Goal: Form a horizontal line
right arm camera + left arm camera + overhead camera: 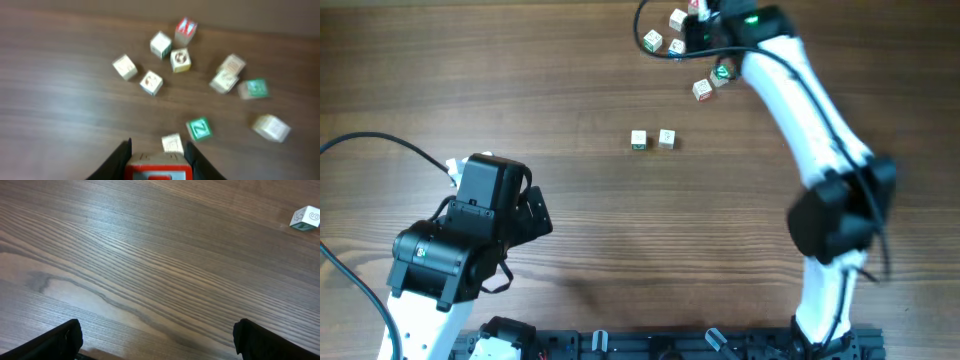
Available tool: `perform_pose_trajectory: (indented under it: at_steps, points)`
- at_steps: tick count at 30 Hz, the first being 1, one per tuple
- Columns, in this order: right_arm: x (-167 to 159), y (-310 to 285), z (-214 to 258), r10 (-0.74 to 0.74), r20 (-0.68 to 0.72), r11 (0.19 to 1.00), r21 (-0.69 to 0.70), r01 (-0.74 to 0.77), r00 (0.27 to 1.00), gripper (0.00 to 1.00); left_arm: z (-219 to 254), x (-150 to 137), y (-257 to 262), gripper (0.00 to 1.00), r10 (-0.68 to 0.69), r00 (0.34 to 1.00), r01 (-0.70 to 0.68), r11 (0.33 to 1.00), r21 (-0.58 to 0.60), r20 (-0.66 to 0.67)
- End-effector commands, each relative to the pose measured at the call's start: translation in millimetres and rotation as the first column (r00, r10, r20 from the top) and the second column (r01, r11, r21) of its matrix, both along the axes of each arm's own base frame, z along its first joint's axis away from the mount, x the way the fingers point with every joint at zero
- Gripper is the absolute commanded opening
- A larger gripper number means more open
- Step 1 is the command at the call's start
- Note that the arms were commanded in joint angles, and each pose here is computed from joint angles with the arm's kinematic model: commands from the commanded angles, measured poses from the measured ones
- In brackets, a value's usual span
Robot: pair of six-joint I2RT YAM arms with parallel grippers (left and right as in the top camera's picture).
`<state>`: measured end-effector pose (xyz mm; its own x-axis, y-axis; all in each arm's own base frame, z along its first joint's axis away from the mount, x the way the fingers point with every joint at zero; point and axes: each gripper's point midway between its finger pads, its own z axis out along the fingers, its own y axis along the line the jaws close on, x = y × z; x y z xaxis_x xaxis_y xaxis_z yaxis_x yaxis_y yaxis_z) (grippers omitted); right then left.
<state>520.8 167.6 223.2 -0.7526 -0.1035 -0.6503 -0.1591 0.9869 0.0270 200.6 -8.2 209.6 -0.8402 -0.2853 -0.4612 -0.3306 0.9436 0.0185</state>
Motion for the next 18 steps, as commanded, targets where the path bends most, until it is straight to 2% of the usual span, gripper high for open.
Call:
perform_pose_trajectory:
  at_steps: [1,5,10,18]
  points:
    - [-31,-15,55,-0.062,0.030,0.997,0.048,0.060,0.998,0.25,0,-1,1,1.00,0.019,1.000,-0.019,1.000,-0.009,0.004]
    - [-66,-27,49,-0.110,-0.089,0.993,0.037,0.114,0.990,0.25,0,0,1,1.00,0.019,1.000,-0.019,1.000,-0.009,0.004]
    - [-84,-33,-7,-0.183,-0.253,0.982,0.002,0.190,0.950,0.25,0,-1,1,1.00,0.019,1.000,-0.019,1.000,-0.009,0.004]
    - [-103,-36,-164,-0.258,-0.358,0.960,0.005,0.278,0.897,0.26,0,0,1,1.00,0.019,1.000,-0.019,1.000,-0.009,0.004]
